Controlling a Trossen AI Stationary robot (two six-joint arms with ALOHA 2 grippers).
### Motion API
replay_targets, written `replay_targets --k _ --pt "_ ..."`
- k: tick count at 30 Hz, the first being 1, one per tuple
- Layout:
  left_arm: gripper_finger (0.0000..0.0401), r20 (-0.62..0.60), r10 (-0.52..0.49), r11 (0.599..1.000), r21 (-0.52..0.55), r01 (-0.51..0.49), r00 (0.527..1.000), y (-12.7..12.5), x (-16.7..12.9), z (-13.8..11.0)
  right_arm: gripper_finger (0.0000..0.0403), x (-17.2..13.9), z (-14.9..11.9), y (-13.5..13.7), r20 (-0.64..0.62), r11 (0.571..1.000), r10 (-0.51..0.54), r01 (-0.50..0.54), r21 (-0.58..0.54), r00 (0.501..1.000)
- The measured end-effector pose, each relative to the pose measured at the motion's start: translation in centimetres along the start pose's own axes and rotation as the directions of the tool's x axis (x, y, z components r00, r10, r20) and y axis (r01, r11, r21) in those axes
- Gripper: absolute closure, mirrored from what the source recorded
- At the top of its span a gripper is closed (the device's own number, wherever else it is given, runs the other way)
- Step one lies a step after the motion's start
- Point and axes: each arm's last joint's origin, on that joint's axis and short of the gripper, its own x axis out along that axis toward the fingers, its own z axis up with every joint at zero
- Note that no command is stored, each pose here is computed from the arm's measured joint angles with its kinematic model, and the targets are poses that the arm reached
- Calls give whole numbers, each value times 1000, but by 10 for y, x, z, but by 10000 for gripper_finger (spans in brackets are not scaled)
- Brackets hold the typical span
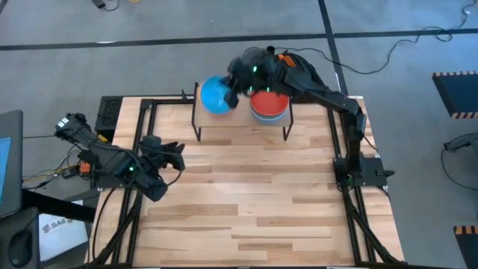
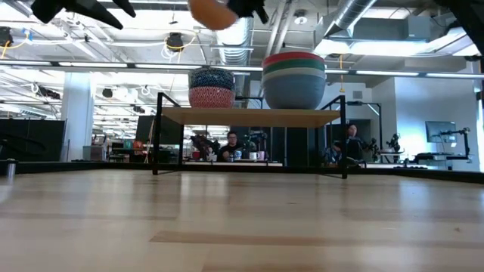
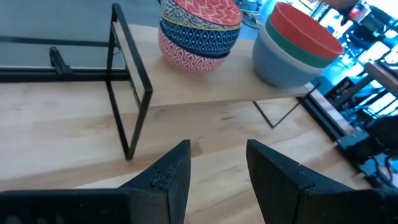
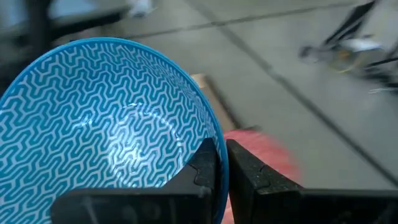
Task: Place and stack bowls onto a shelf
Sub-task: Stack the patterned light blue bowl on top of the patterned red bowl on the shelf
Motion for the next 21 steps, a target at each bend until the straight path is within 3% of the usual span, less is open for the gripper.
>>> replay_targets --k 3,9,21 --pt "262 11 12 1000 -14 -12 1000 -3 4 -1 361 13 -2 -31 39 997 -72 72 21 997" --pt "262 -9 43 998 -55 -44 999 -7 14 -1 361 38 -25 -69 -63 993 -110 113 32 992" --pt "262 -45 107 992 -58 -109 993 -15 34 -10 361 69 -45 -86 -100 996 -83 86 19 992"
